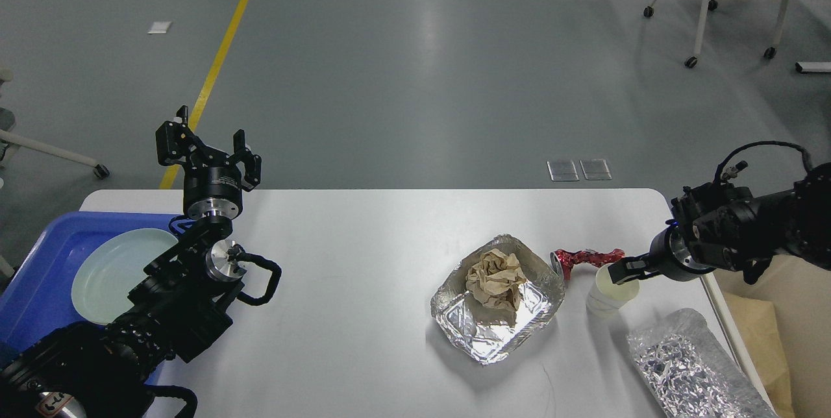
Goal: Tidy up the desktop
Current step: 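Grasp the paper cup beside the red can with the right gripper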
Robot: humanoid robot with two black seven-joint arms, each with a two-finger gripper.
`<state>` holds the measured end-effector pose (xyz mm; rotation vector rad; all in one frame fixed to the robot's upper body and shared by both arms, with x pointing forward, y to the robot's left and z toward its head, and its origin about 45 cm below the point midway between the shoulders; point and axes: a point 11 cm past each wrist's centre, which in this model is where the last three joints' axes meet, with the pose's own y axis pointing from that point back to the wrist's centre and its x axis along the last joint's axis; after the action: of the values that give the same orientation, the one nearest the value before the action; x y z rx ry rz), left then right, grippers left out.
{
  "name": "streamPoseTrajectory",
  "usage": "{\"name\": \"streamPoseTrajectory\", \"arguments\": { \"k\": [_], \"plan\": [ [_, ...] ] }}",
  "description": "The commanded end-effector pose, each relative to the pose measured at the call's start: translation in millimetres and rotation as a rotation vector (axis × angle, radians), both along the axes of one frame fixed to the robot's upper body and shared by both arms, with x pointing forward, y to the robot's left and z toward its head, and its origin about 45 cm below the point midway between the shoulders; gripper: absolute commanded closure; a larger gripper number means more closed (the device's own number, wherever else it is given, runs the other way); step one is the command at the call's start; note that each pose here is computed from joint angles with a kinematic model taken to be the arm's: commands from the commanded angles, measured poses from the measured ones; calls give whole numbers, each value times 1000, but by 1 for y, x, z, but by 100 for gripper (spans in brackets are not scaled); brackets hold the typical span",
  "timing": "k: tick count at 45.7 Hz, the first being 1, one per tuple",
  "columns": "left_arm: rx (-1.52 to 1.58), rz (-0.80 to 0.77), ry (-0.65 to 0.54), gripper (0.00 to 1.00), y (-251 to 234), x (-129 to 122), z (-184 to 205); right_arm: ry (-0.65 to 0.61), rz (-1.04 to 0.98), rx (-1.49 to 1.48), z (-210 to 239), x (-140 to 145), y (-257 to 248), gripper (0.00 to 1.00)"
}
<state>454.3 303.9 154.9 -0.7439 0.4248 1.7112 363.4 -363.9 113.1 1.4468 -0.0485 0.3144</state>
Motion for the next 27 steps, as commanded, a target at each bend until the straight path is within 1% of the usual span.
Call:
{"name": "streamPoseTrajectory", "arguments": {
  "k": [1, 3, 4, 22, 27],
  "plan": [
    [0, 0, 0, 0, 0, 0, 0, 19, 5, 0, -7, -5, 3, 72],
    [0, 0, 0, 0, 0, 0, 0, 20, 3, 4, -10, -6, 4, 97],
    [0, 0, 0, 0, 0, 0, 0, 20, 8, 4, -10, -6, 6, 100],
    [0, 0, 0, 0, 0, 0, 0, -5, -12, 12, 0, 2, 1, 100],
    [0, 0, 0, 0, 0, 0, 0, -31, -27, 19, 19, 13, -2, 100]
  ]
}}
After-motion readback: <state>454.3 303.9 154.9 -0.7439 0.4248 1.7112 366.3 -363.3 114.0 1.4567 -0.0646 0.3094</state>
